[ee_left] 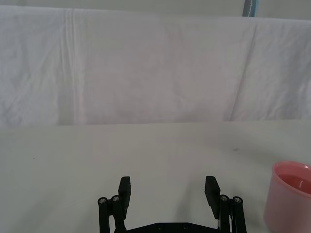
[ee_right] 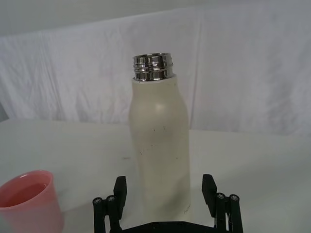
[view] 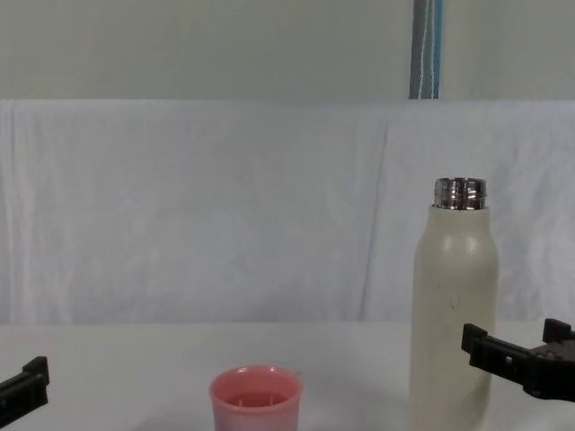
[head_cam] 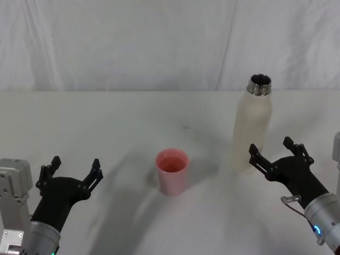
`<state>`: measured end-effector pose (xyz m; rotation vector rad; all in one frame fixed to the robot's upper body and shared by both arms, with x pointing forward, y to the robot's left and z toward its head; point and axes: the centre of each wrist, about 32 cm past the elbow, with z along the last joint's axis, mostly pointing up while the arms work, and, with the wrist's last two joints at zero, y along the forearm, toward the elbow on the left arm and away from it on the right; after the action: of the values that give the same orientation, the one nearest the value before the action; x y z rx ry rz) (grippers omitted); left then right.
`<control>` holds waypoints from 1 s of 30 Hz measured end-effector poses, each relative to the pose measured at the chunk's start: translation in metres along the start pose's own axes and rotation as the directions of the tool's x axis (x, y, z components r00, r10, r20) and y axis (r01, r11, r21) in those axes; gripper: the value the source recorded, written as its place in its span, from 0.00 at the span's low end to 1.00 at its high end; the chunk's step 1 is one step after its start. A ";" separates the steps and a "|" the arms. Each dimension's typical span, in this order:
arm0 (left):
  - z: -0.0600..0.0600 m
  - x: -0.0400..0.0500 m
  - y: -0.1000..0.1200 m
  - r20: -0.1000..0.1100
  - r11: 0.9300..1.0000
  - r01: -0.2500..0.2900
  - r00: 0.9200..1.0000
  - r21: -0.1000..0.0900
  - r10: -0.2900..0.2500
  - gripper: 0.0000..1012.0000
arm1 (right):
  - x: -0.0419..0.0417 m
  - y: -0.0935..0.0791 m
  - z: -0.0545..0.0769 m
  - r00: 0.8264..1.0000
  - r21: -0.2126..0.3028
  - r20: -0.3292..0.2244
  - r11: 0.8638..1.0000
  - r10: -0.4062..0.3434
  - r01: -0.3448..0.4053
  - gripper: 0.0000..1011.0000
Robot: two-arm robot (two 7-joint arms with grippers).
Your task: Grasp the thermos with one hand and pour water into the cup lid.
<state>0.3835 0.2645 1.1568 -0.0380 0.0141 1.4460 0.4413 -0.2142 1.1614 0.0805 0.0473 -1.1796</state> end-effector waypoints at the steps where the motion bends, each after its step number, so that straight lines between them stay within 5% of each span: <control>1: 0.000 0.0000 0.000 0.000 1.000 0.000 1.000 0.000 0.000 0.99 | 0.0004 0.001 0.000 1.000 -0.001 0.001 1.000 0.001 -0.001 0.99; 30: 0.000 0.0000 0.000 0.000 1.000 0.000 1.000 0.000 0.000 0.99 | 0.0063 0.035 -0.009 0.999 -0.041 0.035 0.999 0.024 -0.023 0.99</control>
<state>0.3835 0.2645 1.1568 -0.0380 0.0141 1.4460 0.4760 -0.2061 1.1535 0.0246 0.0387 -1.1559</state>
